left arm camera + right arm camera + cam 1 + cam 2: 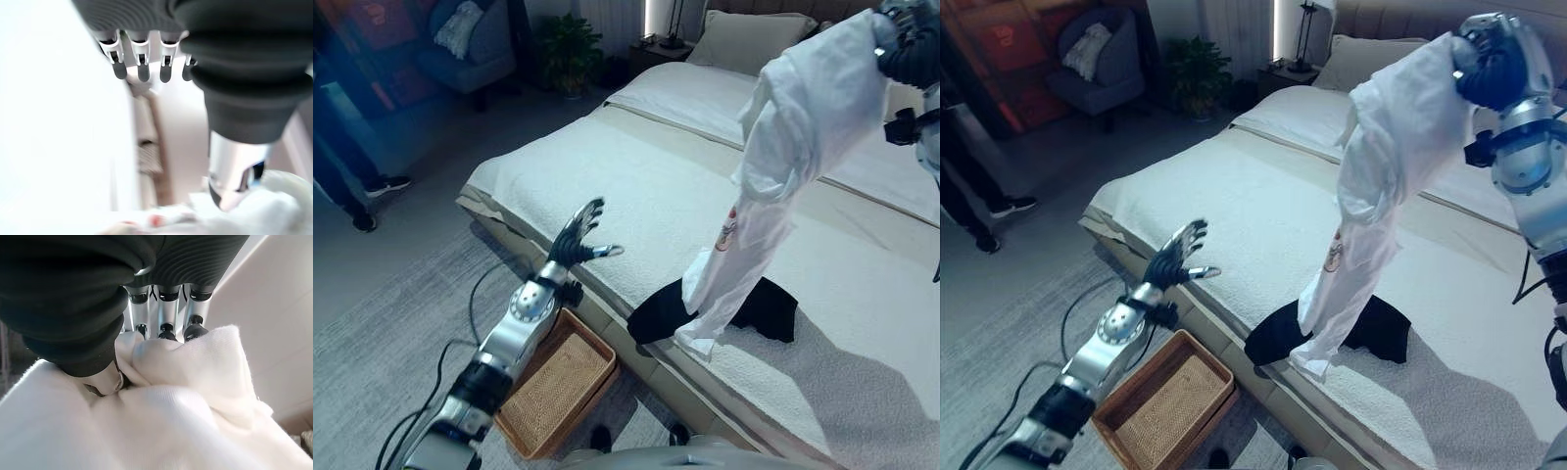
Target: Pick up clothes into the bucket
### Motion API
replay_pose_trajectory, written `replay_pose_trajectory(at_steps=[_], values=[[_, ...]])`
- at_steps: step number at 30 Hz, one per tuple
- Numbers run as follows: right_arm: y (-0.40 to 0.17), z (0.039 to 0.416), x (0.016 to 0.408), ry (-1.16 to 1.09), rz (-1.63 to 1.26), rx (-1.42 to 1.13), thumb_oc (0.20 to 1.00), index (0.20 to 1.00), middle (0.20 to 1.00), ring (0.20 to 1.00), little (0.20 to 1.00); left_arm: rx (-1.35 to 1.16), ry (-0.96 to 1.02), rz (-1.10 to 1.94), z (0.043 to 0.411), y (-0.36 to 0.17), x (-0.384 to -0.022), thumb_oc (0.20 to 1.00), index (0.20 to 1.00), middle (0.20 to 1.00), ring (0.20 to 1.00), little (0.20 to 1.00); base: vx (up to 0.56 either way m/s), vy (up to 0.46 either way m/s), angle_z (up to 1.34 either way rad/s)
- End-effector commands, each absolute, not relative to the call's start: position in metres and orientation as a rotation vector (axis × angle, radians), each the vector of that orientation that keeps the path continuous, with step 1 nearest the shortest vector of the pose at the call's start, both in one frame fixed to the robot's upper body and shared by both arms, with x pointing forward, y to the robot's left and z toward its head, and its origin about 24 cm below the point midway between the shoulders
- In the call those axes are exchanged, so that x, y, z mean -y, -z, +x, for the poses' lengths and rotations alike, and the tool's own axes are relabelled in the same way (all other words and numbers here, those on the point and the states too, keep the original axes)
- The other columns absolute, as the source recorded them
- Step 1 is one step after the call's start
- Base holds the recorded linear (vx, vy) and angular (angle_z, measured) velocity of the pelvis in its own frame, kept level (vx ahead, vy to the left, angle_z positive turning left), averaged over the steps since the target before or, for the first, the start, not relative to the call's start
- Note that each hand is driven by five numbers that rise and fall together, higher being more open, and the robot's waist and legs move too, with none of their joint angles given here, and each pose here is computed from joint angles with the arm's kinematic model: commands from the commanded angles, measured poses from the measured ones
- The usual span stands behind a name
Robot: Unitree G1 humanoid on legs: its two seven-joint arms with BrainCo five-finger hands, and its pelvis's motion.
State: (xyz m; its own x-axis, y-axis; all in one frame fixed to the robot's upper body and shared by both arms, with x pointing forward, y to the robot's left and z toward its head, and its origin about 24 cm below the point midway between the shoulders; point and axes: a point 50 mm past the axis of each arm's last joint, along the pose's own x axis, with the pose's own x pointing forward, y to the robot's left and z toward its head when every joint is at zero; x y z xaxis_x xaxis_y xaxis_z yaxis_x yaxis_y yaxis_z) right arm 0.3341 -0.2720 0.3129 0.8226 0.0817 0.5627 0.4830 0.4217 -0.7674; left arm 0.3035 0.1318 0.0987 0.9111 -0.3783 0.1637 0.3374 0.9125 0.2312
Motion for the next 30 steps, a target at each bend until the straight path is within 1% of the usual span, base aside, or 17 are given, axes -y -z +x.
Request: replay_pose_trajectory(at_steps=[1, 8, 12, 14, 15, 16, 17, 20, 21, 23, 25, 28, 30], values=[[-0.361, 0.327, 0.252, 0.261, -1.078, 0.742, 0.2, 0.2, 0.2, 0.2, 0.2, 0.252, 0.421, 0.184, 0.308, -0.109, -0.124, 1.0, 1.0, 1.0, 1.0, 1.0, -0.01, -0.015, -0.1], [-0.358, 0.344, 0.245, 0.196, -1.133, 0.644, 0.2, 0.2, 0.2, 0.2, 0.2, 0.325, 0.498, 0.214, 0.314, -0.129, -0.101, 1.0, 1.0, 1.0, 1.0, 1.0, -0.01, -0.005, -0.09], [-0.354, 0.357, 0.251, 0.206, -1.137, 0.558, 0.2, 0.2, 0.2, 0.2, 0.2, 0.335, 0.522, 0.227, 0.316, -0.131, -0.094, 1.0, 1.0, 1.0, 1.0, 1.0, 0.0, -0.002, -0.01], [-0.354, 0.364, 0.26, 0.242, -1.144, 0.491, 0.2, 0.2, 0.2, 0.2, 0.2, 0.338, 0.548, 0.228, 0.313, -0.132, -0.091, 1.0, 1.0, 1.0, 1.0, 1.0, -0.02, -0.001, 0.03], [-0.358, 0.37, 0.276, 0.343, -1.096, 0.432, 0.2, 0.2, 0.2, 0.2, 0.2, 0.331, 0.573, 0.222, 0.309, -0.129, -0.088, 1.0, 1.0, 1.0, 1.0, 1.0, 0.0, -0.003, 0.05], [-0.359, 0.37, 0.275, 0.342, -1.096, 0.434, 0.2, 0.2, 0.2, 0.2, 0.2, 0.331, 0.572, 0.222, 0.309, -0.13, -0.088, 1.0, 1.0, 1.0, 1.0, 1.0, -0.04, -0.004, 0.02], [-0.36, 0.371, 0.281, 0.391, -1.055, 0.422, 0.2, 0.2, 0.2, 0.2, 0.2, 0.331, 0.571, 0.218, 0.308, -0.13, -0.089, 1.0, 1.0, 1.0, 1.0, 1.0, -0.03, -0.004, 0.03], [-0.365, 0.371, 0.292, 0.563, -0.861, 0.471, 0.2, 0.2, 0.2, 0.2, 0.2, 0.33, 0.555, 0.203, 0.303, -0.128, -0.09, 1.0, 1.0, 1.0, 1.0, 1.0, -0.03, -0.007, 0.05], [-0.37, 0.367, 0.295, 0.636, -0.733, 0.538, 0.2, 0.2, 0.2, 0.2, 0.2, 0.317, 0.537, 0.19, 0.302, -0.124, -0.09, 1.0, 1.0, 1.0, 1.0, 1.0, -0.01, -0.002, 0.06], [-0.374, 0.361, 0.29, 0.694, -0.62, 0.636, 0.2, 0.2, 0.2, 0.2, 0.2, 0.292, 0.504, 0.176, 0.3, -0.116, -0.094, 1.0, 1.0, 1.0, 1.0, 1.0, -0.03, 0.002, 0.12], [-0.389, 0.351, 0.293, 0.754, -0.602, 0.707, 0.2, 0.2, 0.2, 0.2, 0.2, 0.267, 0.487, 0.164, 0.299, -0.109, -0.095, 1.0, 1.0, 1.0, 1.0, 1.0, 0.02, -0.006, 0.18], [-0.405, 0.342, 0.3, 0.814, -0.604, 0.743, 0.2, 0.2, 0.2, 0.2, 0.2, 0.245, 0.489, 0.163, 0.298, -0.102, -0.094, 1.0, 1.0, 1.0, 1.0, 1.0, 0.04, -0.006, 0.19], [-0.43, 0.327, 0.306, 0.878, -0.59, 0.809, 0.2, 0.2, 0.2, 0.2, 0.2, 0.224, 0.5, 0.177, 0.297, -0.096, -0.094, 1.0, 1.0, 1.0, 1.0, 1.0, 0.05, 0.001, 0.22]])
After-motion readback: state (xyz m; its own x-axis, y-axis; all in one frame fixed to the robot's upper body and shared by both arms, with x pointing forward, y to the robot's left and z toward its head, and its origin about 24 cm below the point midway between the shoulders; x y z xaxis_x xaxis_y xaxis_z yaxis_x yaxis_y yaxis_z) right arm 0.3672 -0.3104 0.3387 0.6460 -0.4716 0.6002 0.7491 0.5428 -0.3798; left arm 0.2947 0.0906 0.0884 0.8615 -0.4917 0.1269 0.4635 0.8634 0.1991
